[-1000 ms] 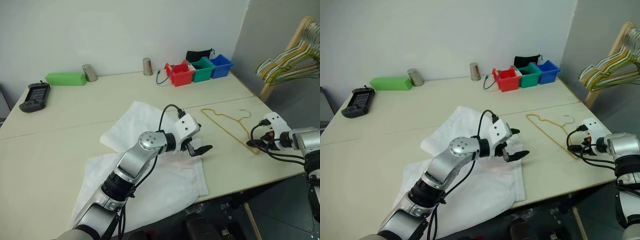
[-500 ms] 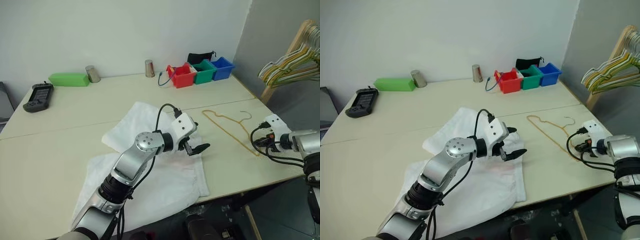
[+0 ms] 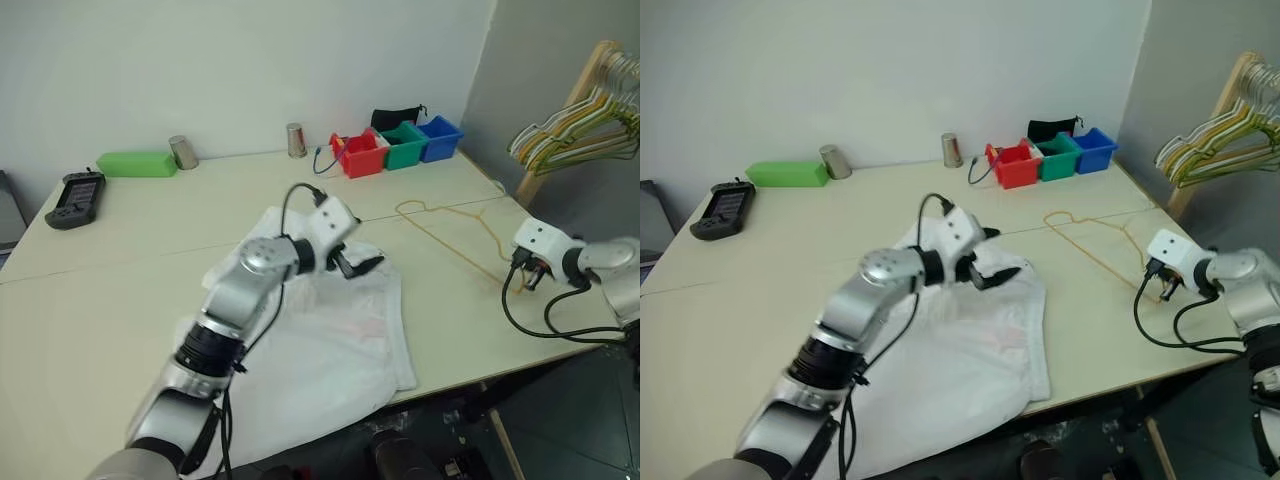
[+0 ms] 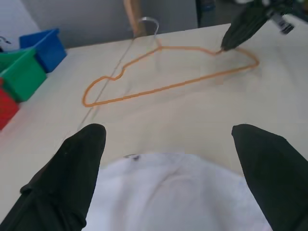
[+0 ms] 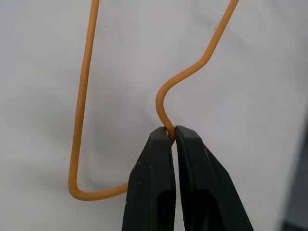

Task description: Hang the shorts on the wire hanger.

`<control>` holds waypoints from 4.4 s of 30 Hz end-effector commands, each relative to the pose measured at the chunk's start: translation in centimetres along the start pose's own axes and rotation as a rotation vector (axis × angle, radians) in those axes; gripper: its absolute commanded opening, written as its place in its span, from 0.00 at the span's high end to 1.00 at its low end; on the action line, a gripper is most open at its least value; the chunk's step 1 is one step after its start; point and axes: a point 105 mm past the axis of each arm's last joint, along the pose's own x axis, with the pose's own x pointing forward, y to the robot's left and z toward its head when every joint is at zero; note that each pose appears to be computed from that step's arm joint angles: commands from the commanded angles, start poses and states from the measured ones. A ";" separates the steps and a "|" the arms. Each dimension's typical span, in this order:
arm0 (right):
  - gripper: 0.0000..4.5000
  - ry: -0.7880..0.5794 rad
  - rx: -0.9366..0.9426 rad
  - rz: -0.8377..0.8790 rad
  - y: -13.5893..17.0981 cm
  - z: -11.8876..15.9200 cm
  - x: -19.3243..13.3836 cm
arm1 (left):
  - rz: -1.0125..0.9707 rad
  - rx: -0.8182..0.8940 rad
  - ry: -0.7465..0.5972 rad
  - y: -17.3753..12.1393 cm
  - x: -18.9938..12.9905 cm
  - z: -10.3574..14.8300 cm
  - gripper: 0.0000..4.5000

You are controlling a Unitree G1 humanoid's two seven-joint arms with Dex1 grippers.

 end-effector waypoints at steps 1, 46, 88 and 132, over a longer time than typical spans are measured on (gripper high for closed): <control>0.99 -0.138 -0.424 -0.189 -3.6 6.1 -1.4 | 0.032 -0.018 -0.104 5.1 -3.7 3.9 0.00; 1.00 -0.540 -0.982 -0.625 -4.6 21.0 -5.3 | -0.303 0.111 0.221 7.2 -4.7 -2.1 0.81; 0.00 -0.515 -0.289 -0.047 -2.9 18.9 -4.6 | 0.097 0.823 0.126 8.6 -3.4 1.1 1.00; 1.00 -0.385 -0.399 -0.054 -2.3 16.3 -2.3 | 0.057 0.912 0.040 7.0 -1.5 2.1 0.85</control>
